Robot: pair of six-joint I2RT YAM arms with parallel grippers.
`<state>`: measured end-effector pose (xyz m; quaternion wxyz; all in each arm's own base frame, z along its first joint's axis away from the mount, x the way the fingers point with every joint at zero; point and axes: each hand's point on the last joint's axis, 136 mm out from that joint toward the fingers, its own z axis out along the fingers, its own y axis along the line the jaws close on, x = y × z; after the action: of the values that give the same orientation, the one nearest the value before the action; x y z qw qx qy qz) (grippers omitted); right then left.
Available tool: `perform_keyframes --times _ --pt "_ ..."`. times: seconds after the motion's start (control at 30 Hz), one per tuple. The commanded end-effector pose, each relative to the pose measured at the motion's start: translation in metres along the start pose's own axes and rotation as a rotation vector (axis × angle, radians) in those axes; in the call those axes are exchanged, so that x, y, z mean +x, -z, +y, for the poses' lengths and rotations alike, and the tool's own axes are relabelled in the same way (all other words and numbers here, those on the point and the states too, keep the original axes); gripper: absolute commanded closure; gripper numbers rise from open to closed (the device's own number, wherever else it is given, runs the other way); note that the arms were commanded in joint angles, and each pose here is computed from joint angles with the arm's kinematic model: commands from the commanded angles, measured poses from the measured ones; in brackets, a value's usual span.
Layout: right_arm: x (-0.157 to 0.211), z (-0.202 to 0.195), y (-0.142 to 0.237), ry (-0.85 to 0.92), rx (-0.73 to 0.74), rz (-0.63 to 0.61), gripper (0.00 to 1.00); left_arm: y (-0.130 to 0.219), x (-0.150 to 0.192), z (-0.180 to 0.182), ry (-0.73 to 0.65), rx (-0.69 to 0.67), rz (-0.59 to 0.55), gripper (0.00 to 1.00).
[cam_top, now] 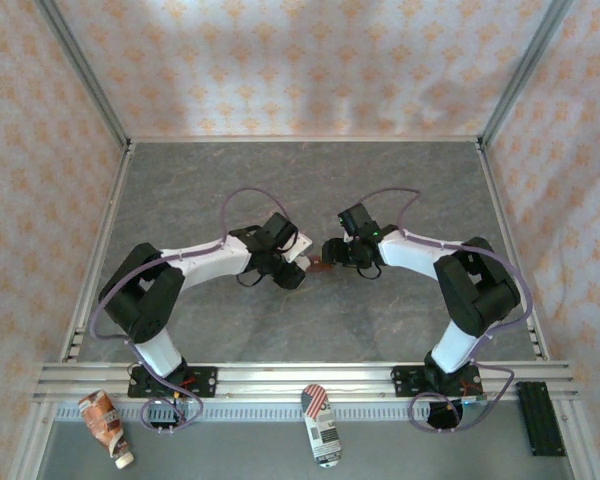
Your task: Sort the pills into containers
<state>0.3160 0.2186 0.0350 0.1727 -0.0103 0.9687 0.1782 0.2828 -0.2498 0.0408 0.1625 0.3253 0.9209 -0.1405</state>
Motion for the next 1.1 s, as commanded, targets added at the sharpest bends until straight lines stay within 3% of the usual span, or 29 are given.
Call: perform_keyframes --times 0.0,1.07 --pt "0.0072 -0.0027 -0.0058 -0.001 0.014 0.016 0.34 0.0017 0.0013 0.003 -0.031 -0.031 0.038 1.0" --pt "0.0074 -0.0026 -0.0075 -0.008 0.014 0.021 0.35 0.0057 0.0026 0.0097 -0.097 -0.081 0.166 1.0"
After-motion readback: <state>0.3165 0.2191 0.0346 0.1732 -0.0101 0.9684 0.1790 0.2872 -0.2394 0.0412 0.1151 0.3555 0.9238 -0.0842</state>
